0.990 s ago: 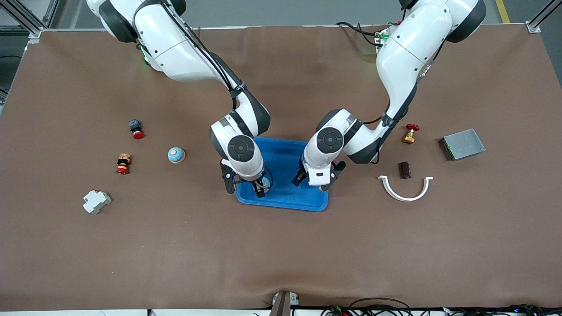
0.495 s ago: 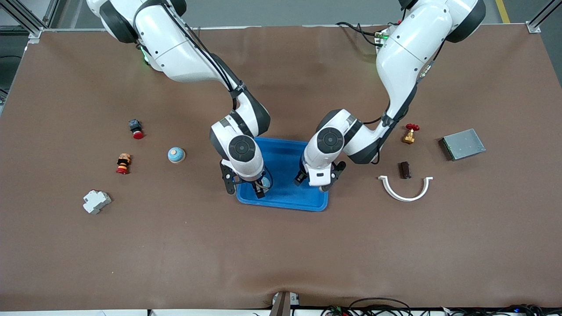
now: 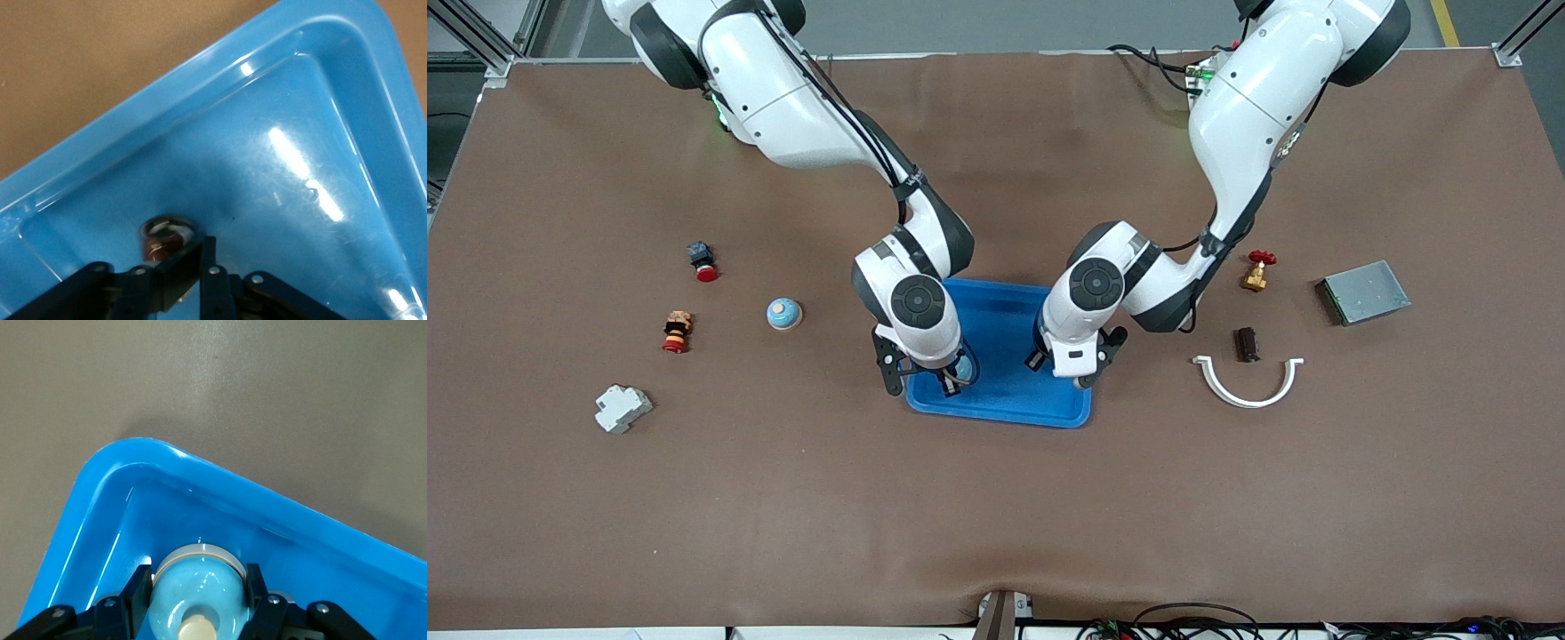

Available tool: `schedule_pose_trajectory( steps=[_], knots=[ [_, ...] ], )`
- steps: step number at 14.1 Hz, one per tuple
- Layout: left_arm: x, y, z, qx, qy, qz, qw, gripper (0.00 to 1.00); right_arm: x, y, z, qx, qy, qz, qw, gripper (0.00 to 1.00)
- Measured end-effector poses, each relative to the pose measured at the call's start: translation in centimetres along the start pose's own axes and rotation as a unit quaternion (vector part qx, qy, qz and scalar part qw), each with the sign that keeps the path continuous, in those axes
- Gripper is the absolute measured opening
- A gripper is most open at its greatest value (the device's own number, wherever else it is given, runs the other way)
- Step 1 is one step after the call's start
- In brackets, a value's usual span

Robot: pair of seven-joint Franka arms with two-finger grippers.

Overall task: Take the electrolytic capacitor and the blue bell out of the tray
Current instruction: 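Grasp the second capacitor with the left gripper while the right gripper grasps the bell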

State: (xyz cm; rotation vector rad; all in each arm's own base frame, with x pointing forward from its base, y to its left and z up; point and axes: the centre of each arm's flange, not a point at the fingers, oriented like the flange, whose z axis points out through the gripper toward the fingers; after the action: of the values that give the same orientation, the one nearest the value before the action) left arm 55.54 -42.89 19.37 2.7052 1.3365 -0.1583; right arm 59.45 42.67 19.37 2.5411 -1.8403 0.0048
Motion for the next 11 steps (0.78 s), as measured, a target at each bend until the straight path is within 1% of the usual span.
schedule_pose_trajectory(
  steps=[9,10,11],
  knots=[
    [0.9,0.7,-1.2,-0.013,0.003,-0.007,1.000,0.05,0.3,-1.2,-2.0,0.007,-0.005,0.007,1.000,0.62],
    [0.9,0.7,-1.2,-0.013,0.003,-0.007,1.000,0.10,0.4,-1.2,-2.2,0.004,-0.004,0.007,1.000,0.62],
    [0.9,0.7,-1.2,-0.013,0.003,-0.007,1.000,0.18,0.6,-1.1,-2.5,-0.006,-0.001,0.001,1.000,0.62]
  ],
)
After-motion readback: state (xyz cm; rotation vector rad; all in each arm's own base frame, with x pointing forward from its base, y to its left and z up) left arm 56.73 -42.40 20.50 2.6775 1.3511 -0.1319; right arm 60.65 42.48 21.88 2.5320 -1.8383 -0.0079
